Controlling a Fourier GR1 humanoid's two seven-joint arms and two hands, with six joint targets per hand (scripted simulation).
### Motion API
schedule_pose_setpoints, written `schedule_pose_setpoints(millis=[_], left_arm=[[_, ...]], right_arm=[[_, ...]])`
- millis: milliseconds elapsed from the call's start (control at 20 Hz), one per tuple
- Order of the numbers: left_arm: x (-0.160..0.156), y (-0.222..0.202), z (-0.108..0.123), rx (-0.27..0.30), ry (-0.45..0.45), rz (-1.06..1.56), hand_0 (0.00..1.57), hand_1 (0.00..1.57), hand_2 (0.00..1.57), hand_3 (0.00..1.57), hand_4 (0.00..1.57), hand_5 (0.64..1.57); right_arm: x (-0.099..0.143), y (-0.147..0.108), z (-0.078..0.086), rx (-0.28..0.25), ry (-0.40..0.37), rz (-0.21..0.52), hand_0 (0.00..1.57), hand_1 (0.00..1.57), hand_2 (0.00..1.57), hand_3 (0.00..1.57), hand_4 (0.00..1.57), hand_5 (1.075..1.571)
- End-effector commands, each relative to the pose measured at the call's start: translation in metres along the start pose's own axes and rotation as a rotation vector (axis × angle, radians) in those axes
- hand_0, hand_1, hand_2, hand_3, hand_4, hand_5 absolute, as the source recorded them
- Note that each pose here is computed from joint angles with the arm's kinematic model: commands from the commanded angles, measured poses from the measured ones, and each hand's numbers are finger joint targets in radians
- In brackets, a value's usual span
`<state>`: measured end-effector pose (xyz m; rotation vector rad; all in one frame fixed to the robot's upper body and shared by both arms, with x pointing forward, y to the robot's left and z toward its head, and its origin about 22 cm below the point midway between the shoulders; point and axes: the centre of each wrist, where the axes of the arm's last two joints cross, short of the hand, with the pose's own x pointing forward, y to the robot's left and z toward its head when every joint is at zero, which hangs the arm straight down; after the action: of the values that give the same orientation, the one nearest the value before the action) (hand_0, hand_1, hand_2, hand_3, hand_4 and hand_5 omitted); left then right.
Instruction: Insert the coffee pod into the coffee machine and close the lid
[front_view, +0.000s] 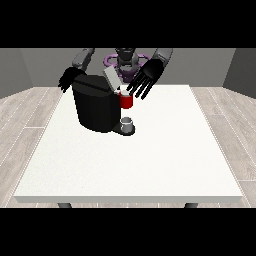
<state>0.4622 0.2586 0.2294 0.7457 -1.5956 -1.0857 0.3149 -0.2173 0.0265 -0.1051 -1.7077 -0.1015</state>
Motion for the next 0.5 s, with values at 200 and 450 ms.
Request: schedule_pose_setpoints(millis=[200,450], left_arm=[[-0.032,-0.049,0.016,-0.045,0.047,0.034,0.00,0.00,0.00,0.00,0.00,1.571],[-0.021,-0.068,0.014,-0.075,0.006,0.160,0.00,0.00,0.00,0.00,0.00,1.571]], right_arm=[[-0.011,-0.024,0.022,0.021,0.076,0.003,0.00,0.00,0.00,0.00,0.41,1.571],[-0.016,-0.033,0.015,-0.065,0.090,-0.015,0.00,0.00,0.00,0.00,0.42,1.571]])
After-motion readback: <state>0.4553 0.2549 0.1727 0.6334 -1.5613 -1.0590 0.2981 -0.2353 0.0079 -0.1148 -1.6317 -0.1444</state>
